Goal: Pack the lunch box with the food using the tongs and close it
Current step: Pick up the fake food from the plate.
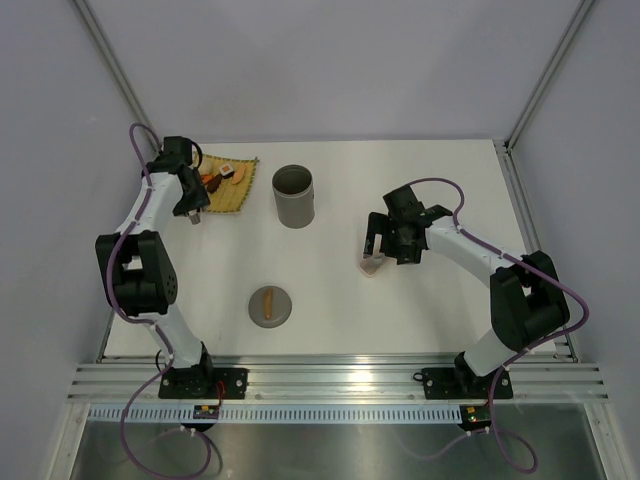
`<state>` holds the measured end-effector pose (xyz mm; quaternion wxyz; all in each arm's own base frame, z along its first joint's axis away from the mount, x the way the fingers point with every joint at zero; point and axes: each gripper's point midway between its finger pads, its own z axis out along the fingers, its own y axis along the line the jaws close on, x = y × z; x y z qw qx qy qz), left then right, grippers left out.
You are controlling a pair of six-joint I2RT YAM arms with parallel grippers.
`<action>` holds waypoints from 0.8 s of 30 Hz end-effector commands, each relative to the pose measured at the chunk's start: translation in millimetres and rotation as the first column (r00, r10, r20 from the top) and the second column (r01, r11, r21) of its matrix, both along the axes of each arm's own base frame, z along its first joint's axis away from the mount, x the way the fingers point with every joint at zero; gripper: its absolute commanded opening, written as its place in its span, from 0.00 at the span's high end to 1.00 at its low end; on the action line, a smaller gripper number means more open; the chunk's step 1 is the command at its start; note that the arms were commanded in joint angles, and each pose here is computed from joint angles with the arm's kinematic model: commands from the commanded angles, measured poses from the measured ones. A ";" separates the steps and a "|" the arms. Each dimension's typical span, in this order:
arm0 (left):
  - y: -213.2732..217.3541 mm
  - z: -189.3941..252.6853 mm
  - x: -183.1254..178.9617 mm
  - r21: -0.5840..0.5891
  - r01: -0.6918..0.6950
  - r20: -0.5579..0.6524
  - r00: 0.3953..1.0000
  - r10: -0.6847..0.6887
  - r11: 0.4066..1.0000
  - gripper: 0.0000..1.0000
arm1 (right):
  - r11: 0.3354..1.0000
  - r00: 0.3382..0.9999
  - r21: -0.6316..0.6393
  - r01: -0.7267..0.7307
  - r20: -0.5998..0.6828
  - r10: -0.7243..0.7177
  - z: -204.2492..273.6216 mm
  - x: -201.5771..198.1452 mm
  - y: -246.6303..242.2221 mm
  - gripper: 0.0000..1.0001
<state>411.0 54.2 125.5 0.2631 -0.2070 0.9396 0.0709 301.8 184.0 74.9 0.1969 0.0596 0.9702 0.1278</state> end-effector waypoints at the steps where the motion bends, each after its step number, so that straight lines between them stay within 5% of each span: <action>1: 7.2 13.7 28.3 0.003 0.008 0.078 0.997 -0.008 1.000 0.51 | 1.000 0.999 0.025 -0.014 0.041 0.013 14.5 9.0 9.8 0.00; 24: 5.5 -2.4 49.5 -0.049 0.022 0.058 0.998 -0.019 0.999 0.45 | 1.000 1.000 0.024 -0.011 0.021 0.010 10.9 11.8 12.7 0.01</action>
